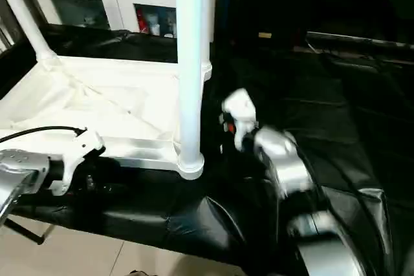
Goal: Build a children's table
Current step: Rotate table base
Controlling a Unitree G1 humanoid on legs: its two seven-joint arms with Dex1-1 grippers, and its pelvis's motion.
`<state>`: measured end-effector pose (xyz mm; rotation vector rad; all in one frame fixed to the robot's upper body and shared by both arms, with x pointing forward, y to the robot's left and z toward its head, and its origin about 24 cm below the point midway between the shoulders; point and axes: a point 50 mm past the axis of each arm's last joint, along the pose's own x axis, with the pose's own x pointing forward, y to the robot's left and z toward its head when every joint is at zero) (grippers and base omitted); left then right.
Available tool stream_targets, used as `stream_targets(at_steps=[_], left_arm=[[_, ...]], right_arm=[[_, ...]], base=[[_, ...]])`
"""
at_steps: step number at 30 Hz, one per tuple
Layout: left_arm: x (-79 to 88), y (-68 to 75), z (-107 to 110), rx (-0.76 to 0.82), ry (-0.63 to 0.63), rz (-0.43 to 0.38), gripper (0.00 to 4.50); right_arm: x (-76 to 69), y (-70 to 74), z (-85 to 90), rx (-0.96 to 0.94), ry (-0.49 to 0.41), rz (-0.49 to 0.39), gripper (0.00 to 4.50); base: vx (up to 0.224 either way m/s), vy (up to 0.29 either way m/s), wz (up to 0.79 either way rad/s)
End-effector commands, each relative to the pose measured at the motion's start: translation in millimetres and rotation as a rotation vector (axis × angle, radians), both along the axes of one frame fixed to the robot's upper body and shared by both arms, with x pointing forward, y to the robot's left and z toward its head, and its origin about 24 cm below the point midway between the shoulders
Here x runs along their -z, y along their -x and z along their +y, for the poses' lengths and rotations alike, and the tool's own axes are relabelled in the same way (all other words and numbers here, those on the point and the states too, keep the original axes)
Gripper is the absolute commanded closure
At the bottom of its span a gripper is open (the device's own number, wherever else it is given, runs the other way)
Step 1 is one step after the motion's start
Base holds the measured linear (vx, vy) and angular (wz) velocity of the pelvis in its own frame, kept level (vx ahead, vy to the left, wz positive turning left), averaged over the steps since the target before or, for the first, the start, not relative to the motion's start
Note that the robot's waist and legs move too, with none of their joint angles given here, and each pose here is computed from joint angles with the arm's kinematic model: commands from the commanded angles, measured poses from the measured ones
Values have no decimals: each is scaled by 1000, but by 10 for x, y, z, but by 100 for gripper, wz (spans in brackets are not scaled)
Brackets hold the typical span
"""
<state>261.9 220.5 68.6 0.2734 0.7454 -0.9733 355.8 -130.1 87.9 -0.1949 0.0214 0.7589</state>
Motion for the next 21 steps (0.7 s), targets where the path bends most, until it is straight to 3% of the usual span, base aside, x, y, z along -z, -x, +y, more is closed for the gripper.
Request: stream_targets(at_steps=[1, 5, 11, 21], left_arm=[[-52, 32, 86, -29, -14, -4, 9], [-55, 53, 202, -90, -50, -7, 9], [15, -3, 281, -175, -89, -21, 9], [123, -297, 272, -263, -116, -149, 9]], right_arm=[[-26, -36, 15, 4, -20, -7, 0], [-36, -29, 128, -73, -51, -9, 0], [-9, 161, 353, -303, -150, 23, 0], [37, 422, 473, -530, -222, 83, 0]], base=[[0, 0, 0], [0, 0, 0], [0, 0, 0], [0, 0, 0]])
